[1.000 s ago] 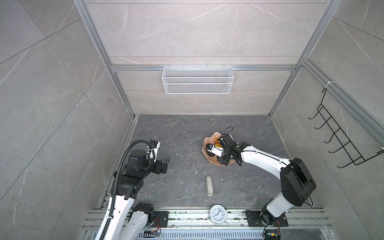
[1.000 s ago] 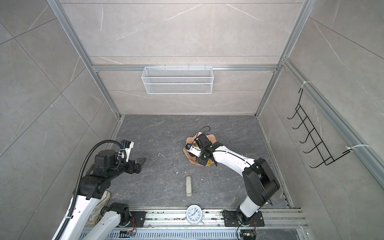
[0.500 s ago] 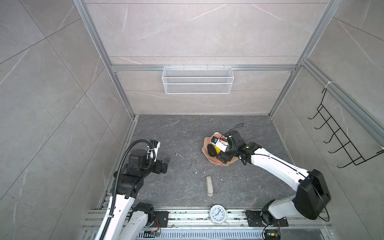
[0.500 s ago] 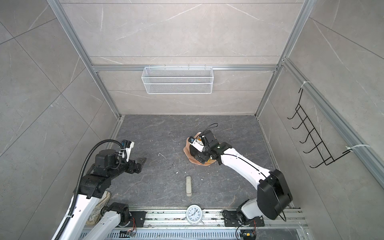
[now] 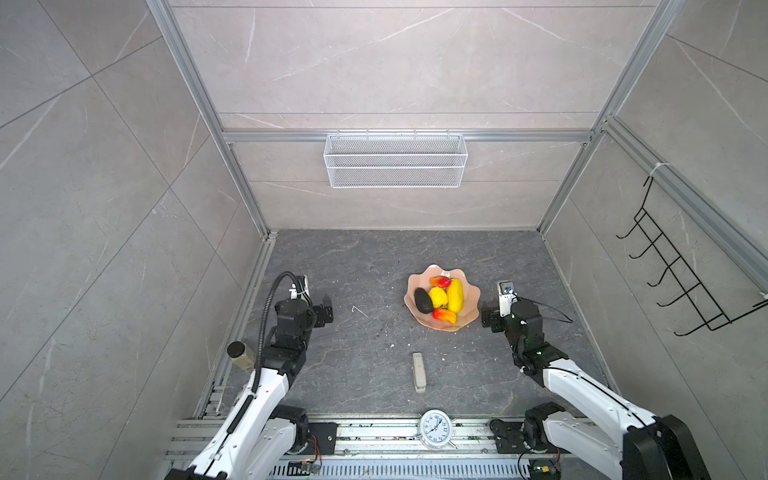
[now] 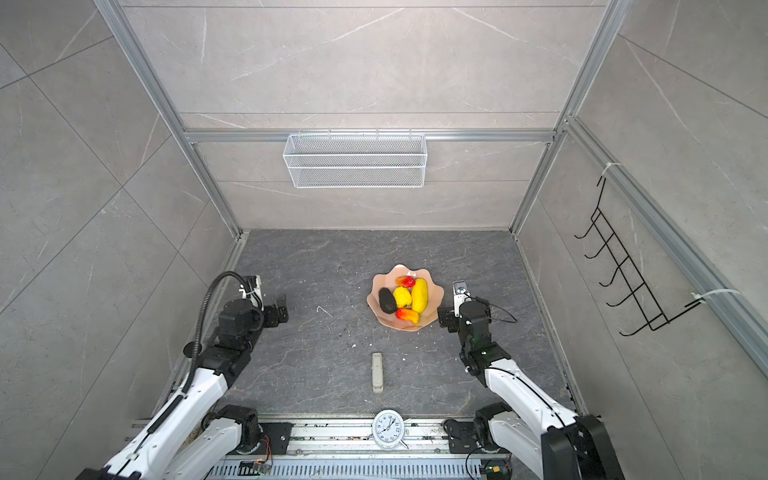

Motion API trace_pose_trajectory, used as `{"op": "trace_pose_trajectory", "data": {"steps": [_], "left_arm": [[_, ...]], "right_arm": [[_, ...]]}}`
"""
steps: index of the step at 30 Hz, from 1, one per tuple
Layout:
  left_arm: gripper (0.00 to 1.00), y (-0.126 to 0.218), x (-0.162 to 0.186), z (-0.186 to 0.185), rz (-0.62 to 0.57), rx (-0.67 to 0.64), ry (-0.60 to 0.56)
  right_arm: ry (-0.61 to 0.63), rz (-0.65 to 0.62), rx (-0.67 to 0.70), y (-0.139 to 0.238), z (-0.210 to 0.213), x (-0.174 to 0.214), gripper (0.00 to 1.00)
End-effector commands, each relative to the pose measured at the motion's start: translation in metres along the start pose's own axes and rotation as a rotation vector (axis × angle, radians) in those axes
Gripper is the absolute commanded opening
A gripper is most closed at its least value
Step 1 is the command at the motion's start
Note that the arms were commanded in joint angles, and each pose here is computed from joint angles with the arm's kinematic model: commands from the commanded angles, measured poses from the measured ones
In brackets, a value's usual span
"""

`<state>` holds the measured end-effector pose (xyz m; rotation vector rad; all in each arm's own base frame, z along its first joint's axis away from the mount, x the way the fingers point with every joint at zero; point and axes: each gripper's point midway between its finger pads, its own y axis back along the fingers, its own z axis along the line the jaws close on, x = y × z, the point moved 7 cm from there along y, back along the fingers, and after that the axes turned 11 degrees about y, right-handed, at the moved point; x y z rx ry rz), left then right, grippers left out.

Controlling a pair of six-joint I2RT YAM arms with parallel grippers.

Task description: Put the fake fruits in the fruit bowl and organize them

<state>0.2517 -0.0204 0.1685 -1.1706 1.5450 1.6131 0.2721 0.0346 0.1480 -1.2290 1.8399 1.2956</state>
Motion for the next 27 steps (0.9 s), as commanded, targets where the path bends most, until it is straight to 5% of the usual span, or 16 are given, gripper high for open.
{"op": "trace_pose_trajectory", "data": {"steps": [1, 13, 27], "left_arm": [[1.0, -0.013, -0.022, 0.013, -0.213, -0.147, -0.04], [1.0, -0.093, 0.016, 0.025, -0.056, 0.061, 0.052], [1.0, -0.092, 0.014, 0.033, -0.051, 0.062, 0.09]], "right_arm": [[-0.15, -0.14, 0.135, -0.016, -0.014, -0.016, 1.0], [-0.239, -0.078, 0.12, -0.057, -0.022, 0.018, 1.0], [-0.23, -0.084, 0.128, -0.057, -0.023, 0.016, 1.0]]}}
